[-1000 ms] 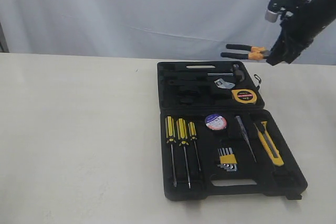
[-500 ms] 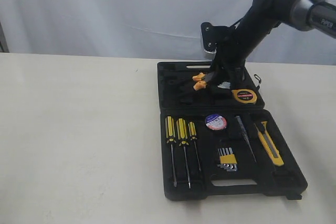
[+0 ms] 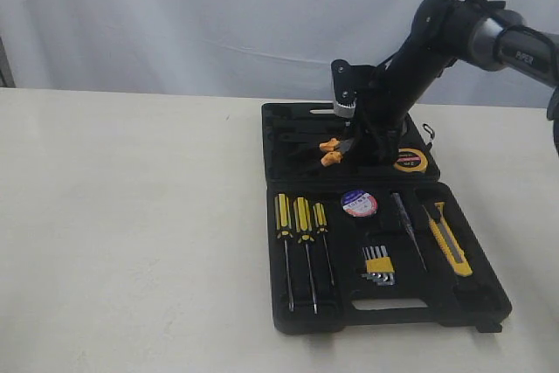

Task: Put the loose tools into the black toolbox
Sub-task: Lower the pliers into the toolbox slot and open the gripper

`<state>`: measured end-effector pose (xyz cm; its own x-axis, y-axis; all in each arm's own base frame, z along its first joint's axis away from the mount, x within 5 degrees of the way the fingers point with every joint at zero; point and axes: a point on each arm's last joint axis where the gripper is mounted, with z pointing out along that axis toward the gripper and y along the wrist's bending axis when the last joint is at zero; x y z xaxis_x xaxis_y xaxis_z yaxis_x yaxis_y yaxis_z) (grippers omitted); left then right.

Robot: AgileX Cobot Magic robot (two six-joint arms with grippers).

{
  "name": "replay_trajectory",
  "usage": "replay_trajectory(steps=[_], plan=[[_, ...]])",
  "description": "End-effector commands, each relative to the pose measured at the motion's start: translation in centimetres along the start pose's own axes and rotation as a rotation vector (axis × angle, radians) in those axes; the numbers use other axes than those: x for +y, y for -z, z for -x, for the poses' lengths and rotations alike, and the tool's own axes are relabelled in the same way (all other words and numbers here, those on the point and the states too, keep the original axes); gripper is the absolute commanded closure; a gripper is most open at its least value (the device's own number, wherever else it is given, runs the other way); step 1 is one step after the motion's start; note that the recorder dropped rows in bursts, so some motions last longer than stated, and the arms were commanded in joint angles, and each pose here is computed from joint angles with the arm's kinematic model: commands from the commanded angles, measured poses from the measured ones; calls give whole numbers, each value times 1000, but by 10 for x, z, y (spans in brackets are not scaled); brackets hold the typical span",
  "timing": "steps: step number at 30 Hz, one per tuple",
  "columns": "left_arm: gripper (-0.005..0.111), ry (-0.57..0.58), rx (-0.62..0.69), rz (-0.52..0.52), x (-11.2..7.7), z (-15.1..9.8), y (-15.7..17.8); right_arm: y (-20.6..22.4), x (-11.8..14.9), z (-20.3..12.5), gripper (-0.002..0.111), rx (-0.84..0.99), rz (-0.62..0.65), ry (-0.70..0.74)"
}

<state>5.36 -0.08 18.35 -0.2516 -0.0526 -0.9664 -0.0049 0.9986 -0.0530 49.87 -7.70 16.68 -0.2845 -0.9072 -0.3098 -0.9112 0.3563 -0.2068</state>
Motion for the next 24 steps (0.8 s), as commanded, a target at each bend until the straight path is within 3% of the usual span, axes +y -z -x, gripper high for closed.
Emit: replay_trajectory(steps=[1, 8, 16, 19, 22, 24], plan=[[107, 7, 0, -9, 0, -1, 0, 1, -1, 2, 109, -20, -5, -17], [107, 7, 0, -9, 0, -1, 0, -8, 3, 19, 108, 17, 2, 30], [107, 7, 0, -9, 0, -1, 0, -19, 3, 9, 105, 105, -2, -8], [107, 7, 0, -9, 0, -1, 0, -20, 3, 8, 83, 119, -2, -12], [107, 7, 0, -9, 0, -1, 0, -20, 3, 7, 50, 123, -3, -26], [107, 7, 0, -9, 0, -1, 0, -19, 2, 6, 40, 138, -11, -45]])
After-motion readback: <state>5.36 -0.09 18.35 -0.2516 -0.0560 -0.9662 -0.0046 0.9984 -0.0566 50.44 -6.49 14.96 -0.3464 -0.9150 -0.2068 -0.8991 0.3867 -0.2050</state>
